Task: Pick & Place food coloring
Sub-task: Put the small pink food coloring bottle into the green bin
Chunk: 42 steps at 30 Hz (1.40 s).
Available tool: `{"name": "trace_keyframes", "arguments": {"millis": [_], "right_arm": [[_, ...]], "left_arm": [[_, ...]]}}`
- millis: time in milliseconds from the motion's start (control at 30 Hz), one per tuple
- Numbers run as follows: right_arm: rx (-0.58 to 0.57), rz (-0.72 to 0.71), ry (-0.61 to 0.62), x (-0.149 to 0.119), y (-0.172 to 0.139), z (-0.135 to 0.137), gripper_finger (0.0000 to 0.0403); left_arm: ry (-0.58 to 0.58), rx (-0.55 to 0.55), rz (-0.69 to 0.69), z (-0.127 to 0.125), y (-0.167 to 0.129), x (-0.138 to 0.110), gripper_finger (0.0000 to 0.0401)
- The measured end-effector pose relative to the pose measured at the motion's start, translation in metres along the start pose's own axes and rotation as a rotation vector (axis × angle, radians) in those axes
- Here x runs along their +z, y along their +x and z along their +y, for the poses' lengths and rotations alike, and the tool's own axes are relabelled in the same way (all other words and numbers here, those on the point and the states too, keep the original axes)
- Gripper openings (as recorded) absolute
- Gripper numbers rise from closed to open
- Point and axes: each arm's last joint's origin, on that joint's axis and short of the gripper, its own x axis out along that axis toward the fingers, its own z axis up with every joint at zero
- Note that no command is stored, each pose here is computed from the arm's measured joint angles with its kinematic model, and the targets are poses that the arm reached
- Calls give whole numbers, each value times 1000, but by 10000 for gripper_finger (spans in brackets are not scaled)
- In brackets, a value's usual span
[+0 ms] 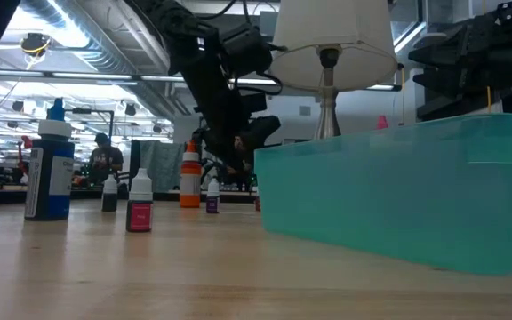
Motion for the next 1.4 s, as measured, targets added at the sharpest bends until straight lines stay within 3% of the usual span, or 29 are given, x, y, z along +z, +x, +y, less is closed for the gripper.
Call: {"name": "trace_keyframes", "arguments": {"millis": [600, 733, 1133, 1400], "right_arm": [[0, 0, 0, 0, 0, 0, 397], [-1, 0, 0, 0, 0, 0, 397], [-1, 0, 0, 0, 0, 0, 397], [-1, 0, 0, 0, 0, 0, 397]], "left_arm": [[78, -23, -23, -11, -5, -3, 269], [128, -77, -25, -15, -6, -3, 269], [279, -104, -24, -17, -7, -3, 269], [277, -103, 1, -11, 3, -4, 269]]}}
